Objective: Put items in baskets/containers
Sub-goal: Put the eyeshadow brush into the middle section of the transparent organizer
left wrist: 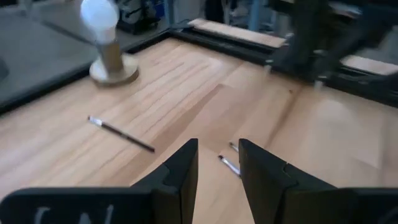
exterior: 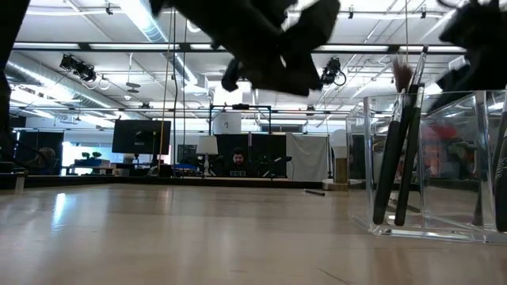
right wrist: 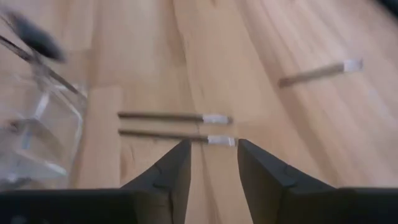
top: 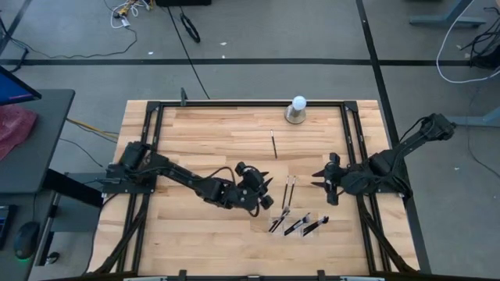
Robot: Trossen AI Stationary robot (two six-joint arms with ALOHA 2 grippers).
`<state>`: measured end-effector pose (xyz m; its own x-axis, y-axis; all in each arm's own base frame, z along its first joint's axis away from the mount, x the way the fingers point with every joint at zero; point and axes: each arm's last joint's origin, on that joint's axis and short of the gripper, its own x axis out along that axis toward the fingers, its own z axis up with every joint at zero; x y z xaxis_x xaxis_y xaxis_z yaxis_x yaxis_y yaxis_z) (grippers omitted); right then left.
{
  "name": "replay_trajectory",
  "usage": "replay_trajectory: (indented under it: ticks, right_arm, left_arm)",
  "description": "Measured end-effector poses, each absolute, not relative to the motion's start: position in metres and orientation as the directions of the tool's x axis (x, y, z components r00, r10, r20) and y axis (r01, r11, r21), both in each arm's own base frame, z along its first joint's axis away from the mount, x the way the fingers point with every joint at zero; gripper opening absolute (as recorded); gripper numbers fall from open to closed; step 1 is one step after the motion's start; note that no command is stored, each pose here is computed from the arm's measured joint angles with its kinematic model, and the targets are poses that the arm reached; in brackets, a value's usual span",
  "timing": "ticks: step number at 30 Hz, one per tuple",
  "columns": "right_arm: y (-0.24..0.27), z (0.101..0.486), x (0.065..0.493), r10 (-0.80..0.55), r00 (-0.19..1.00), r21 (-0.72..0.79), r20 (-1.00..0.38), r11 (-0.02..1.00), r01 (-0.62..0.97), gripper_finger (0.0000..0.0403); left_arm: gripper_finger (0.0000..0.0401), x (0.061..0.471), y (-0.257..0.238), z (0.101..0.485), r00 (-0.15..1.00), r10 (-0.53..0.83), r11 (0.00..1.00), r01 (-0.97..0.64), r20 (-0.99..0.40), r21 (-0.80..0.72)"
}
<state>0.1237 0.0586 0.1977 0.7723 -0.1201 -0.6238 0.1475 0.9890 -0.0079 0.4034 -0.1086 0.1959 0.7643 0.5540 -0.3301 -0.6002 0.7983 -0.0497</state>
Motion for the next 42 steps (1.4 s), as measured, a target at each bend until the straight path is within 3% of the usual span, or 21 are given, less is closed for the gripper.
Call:
replay_trajectory:
  ticks: [11,18,22,30,42]
  right_arm:
    - [0.058,0.178,0.117,-0.117,0.757,0.051,-0.643,0.980,0.195,0.0132]
    - [0.059,0.180,0.118,-0.109,0.770,0.054,-0.628,0.982,0.183,0.0132]
    - [0.059,0.180,0.119,-0.105,0.777,0.056,-0.621,0.983,0.177,0.0132]
    - [0.060,0.181,0.120,-0.100,0.785,0.060,-0.612,0.983,0.172,0.0132]
    - [0.060,0.182,0.120,-0.098,0.787,0.055,-0.609,0.985,0.165,0.0132]
  left_arm:
    - [0.0122,0.443,-0.041,0.141,0.782,0.533,0.741,-0.616,-0.324,-0.267]
    - [0.0185,0.456,0.009,0.116,0.750,0.558,0.689,-0.657,-0.356,-0.305]
    - [0.0213,0.465,0.023,0.117,0.729,0.588,0.668,-0.682,-0.351,-0.299]
    - [0.0217,0.469,0.032,0.125,0.562,0.722,0.556,-0.819,-0.404,-0.146]
    - [0.0217,0.462,0.055,0.119,0.485,0.755,0.448,-0.873,-0.441,-0.194]
